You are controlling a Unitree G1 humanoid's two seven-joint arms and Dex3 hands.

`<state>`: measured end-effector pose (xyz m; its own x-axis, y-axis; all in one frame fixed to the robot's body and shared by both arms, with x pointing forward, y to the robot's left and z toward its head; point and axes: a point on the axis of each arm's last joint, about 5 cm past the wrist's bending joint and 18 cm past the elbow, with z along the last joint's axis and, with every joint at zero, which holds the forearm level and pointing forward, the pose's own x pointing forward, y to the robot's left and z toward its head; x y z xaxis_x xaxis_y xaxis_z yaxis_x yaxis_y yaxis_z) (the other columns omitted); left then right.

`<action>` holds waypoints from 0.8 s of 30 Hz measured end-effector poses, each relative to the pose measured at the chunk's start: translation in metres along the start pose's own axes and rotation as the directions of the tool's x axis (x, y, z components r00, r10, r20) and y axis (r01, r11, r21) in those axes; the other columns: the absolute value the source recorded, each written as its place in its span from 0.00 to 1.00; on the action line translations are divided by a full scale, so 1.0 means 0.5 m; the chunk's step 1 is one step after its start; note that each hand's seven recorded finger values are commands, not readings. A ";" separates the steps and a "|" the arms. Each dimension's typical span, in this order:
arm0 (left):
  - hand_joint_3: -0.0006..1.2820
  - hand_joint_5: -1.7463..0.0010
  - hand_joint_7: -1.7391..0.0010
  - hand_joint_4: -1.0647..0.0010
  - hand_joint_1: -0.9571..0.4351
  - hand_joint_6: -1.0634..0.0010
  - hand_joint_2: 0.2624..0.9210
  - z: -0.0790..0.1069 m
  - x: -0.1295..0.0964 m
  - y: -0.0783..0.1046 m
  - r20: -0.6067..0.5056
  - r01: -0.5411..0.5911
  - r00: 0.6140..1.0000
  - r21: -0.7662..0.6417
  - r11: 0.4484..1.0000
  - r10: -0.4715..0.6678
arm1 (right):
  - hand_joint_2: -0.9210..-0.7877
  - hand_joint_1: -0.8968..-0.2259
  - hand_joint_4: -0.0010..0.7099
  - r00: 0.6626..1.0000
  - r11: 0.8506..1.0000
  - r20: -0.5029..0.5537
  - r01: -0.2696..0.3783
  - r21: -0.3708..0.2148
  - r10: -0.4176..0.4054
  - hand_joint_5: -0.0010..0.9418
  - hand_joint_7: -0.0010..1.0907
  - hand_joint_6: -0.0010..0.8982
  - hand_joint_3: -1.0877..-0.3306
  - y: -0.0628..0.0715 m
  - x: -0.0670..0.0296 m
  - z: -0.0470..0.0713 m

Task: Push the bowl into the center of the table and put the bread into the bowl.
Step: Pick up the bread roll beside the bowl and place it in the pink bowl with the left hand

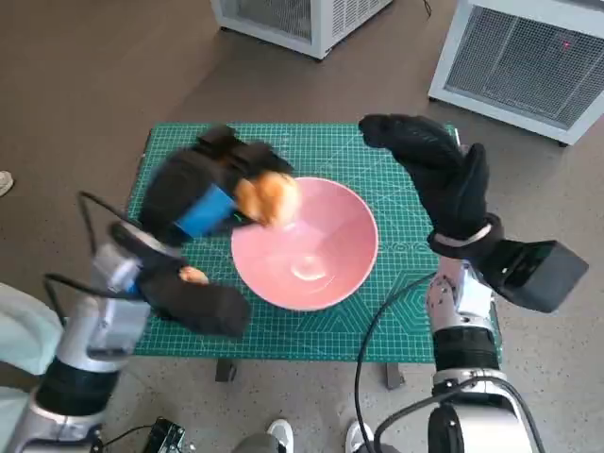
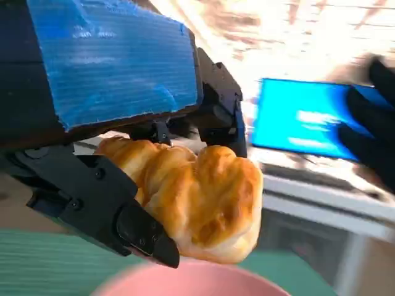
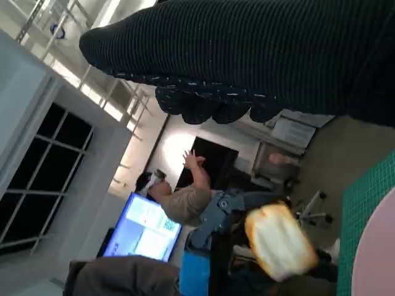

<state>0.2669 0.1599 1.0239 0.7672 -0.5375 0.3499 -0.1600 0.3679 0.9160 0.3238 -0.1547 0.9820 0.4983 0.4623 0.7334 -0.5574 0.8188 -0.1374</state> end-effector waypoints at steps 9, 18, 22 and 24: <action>0.06 0.33 0.32 0.37 0.69 0.42 1.00 0.013 0.003 -0.060 0.025 0.170 0.985 -0.007 0.985 -0.169 | 0.00 0.30 0.22 1.000 1.000 -0.005 0.005 0.001 -0.005 0.00 0.55 0.00 0.42 0.000 -0.005 -0.001; 0.06 0.88 0.73 0.71 0.64 0.72 0.88 0.017 0.001 -0.083 -0.004 0.286 0.958 -0.048 0.957 -0.286 | 0.00 0.30 0.23 1.000 1.000 -0.002 0.008 -0.004 -0.008 0.01 0.55 0.00 0.42 0.000 -0.009 0.001; 0.02 0.97 0.89 0.84 0.58 0.75 0.83 0.019 -0.005 -0.085 -0.063 0.342 0.936 -0.065 0.938 -0.345 | 0.00 0.31 0.23 1.000 1.000 -0.005 0.012 -0.002 -0.012 0.01 0.55 0.00 0.42 0.000 -0.011 0.000; 0.01 0.99 0.92 0.87 0.55 0.76 0.82 0.020 -0.007 -0.084 -0.086 0.362 0.926 -0.072 0.929 -0.367 | 0.00 0.31 0.23 1.000 1.000 -0.008 0.014 0.002 -0.014 0.01 0.55 0.00 0.42 0.001 -0.012 0.000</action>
<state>0.2645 0.1388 0.9862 0.8228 -0.5676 -0.0292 0.1737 0.2022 0.9638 0.3206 -0.1574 0.9774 0.5118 0.4533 0.7298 -0.5513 0.8248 -0.1257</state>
